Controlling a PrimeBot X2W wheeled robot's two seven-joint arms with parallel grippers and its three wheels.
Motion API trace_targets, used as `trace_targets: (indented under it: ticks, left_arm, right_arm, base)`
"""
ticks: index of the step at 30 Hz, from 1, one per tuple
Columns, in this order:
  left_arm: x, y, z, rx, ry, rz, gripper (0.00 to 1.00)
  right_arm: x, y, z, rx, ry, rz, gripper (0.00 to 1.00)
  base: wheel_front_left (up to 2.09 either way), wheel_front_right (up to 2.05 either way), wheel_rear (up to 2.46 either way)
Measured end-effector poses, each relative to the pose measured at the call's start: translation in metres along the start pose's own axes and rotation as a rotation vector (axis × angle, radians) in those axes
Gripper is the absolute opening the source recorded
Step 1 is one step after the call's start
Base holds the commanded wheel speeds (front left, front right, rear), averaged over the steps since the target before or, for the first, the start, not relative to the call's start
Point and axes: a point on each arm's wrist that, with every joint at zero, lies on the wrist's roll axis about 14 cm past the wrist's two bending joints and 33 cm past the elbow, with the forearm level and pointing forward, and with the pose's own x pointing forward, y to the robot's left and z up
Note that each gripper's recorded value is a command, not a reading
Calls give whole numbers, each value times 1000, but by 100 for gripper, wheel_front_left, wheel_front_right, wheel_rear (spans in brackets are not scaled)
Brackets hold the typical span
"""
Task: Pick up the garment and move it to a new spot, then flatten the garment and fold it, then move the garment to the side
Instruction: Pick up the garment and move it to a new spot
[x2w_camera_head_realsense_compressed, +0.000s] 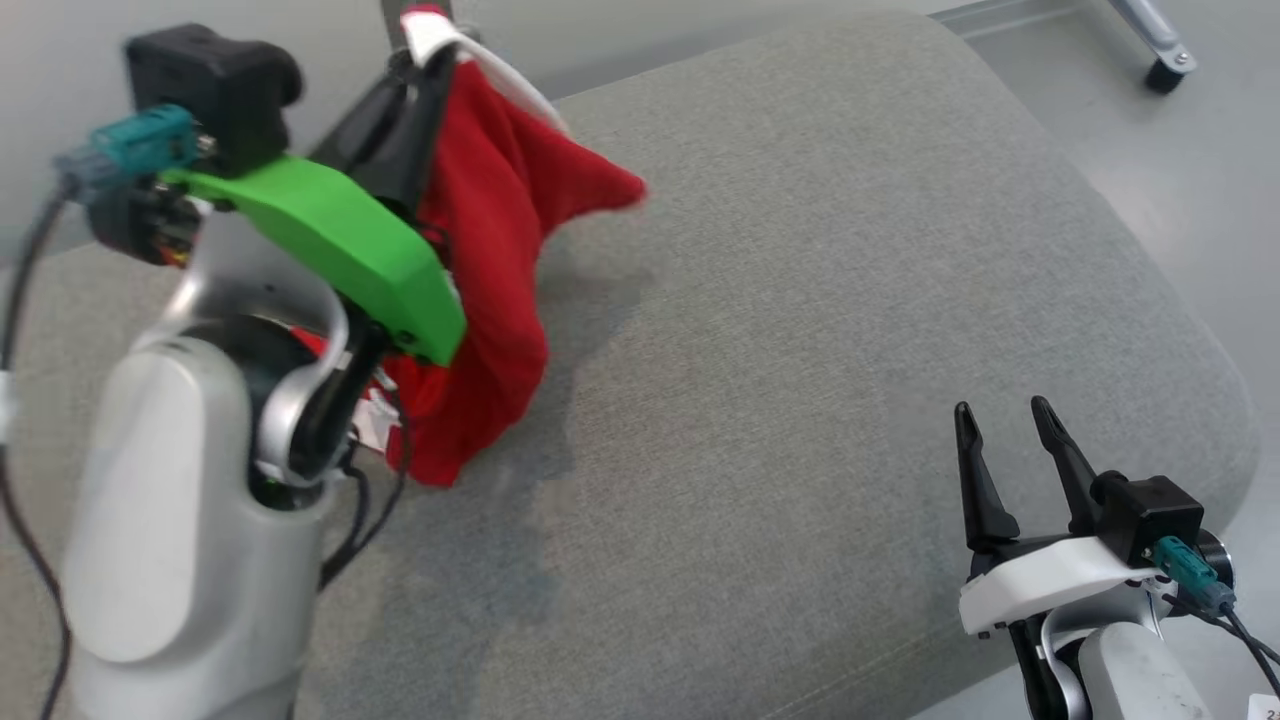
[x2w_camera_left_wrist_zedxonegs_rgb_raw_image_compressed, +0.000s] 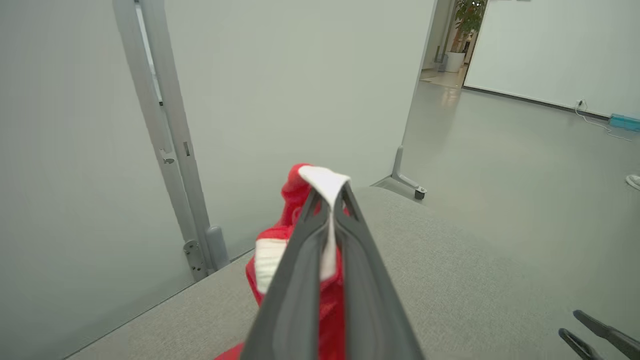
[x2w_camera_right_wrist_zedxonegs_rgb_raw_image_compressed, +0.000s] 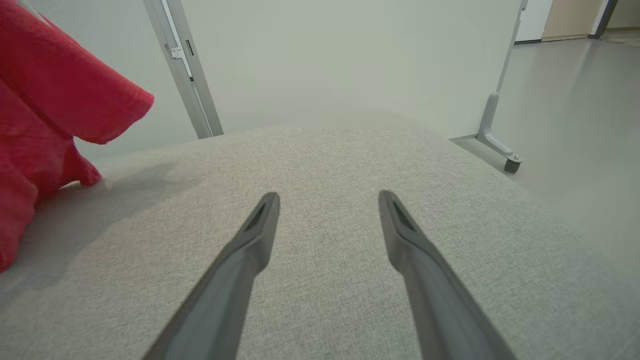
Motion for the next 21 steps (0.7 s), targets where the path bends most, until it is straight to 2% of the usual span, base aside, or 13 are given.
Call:
trace_targets:
  ticks: [5, 11, 17, 21]
  left_arm:
    - [7, -47, -76, -132, 147, -118, 0]
    - [-38, -76, -185, -310, 392, -114, 0]
    - [-84, -102, -234, -458, 495, -79, 0]
    - [-104, -93, -246, -516, 494, 25, 0]
  right_arm:
    - [-8, -17, -3, -1, 12, -55, 100]
    - [-5, -11, -13, 1, 45, -39, 100]
    - [4, 7, -22, -19, 68, 21, 100]
    - [10, 27, -25, -21, 73, 80, 100]
  base:
    - [0, 0, 0]
    - [0, 0, 0]
    - [0, 0, 0]
    - [0, 0, 0]
